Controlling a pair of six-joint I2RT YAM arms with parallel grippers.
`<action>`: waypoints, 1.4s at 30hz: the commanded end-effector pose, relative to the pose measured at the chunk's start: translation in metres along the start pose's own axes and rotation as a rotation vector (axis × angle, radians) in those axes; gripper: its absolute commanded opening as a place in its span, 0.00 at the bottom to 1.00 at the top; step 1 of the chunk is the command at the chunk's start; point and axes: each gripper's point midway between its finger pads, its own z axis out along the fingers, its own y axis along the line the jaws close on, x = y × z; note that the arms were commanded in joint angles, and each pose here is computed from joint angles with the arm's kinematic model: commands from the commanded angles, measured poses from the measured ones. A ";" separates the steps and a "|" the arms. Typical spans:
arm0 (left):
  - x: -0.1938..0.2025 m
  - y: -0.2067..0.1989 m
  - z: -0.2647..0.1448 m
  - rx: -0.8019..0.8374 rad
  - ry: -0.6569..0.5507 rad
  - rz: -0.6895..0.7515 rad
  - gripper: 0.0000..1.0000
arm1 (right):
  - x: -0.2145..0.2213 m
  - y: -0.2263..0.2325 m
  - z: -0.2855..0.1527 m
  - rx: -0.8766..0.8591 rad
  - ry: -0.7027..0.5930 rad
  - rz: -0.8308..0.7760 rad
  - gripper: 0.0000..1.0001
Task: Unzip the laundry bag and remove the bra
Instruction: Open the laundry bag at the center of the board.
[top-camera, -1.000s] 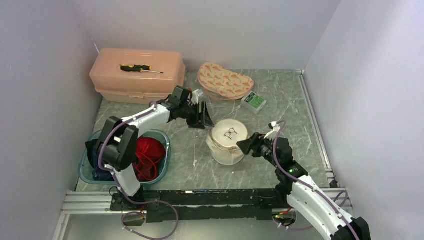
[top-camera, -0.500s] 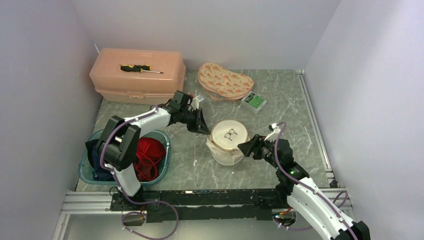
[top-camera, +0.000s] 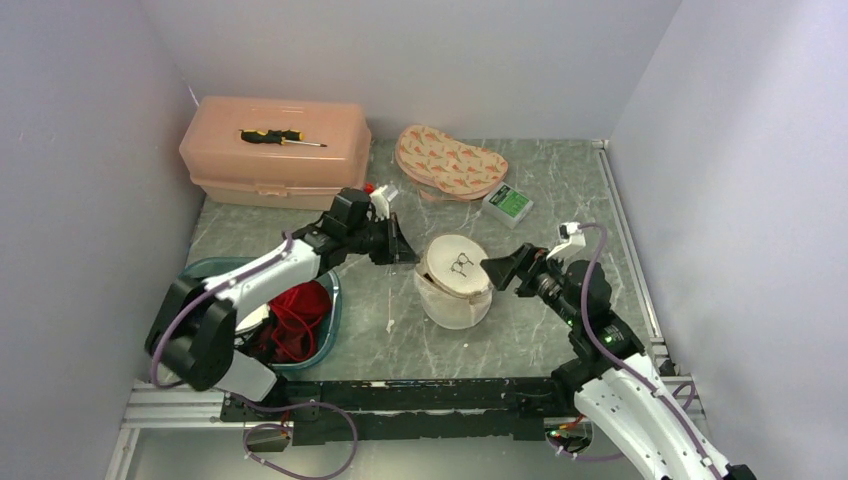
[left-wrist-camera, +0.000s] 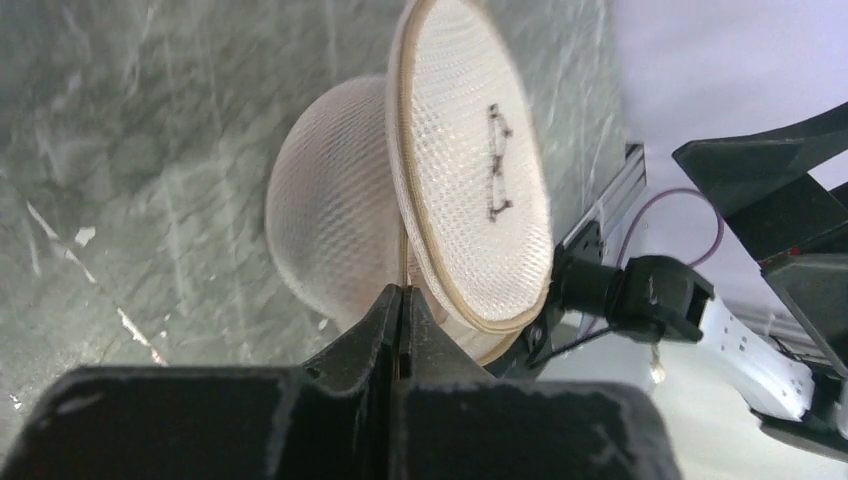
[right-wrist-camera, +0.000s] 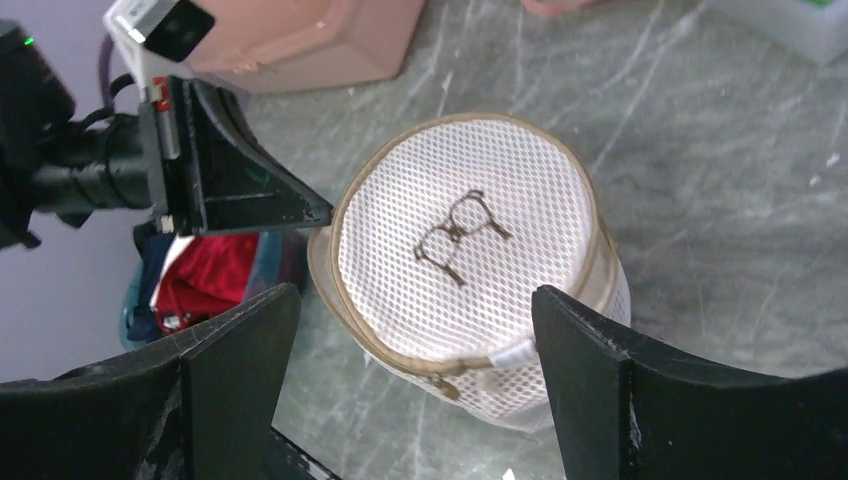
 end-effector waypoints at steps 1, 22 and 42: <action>-0.045 -0.044 -0.030 -0.065 -0.266 0.142 0.03 | -0.033 0.019 -0.004 0.003 -0.051 -0.050 0.89; -0.028 -0.058 -0.028 -0.305 -0.356 0.382 0.03 | -0.006 -0.006 0.014 0.124 0.075 0.035 0.87; 0.034 -0.019 -0.029 -0.279 -0.354 0.031 0.03 | 0.023 0.007 0.077 0.046 0.221 0.198 0.87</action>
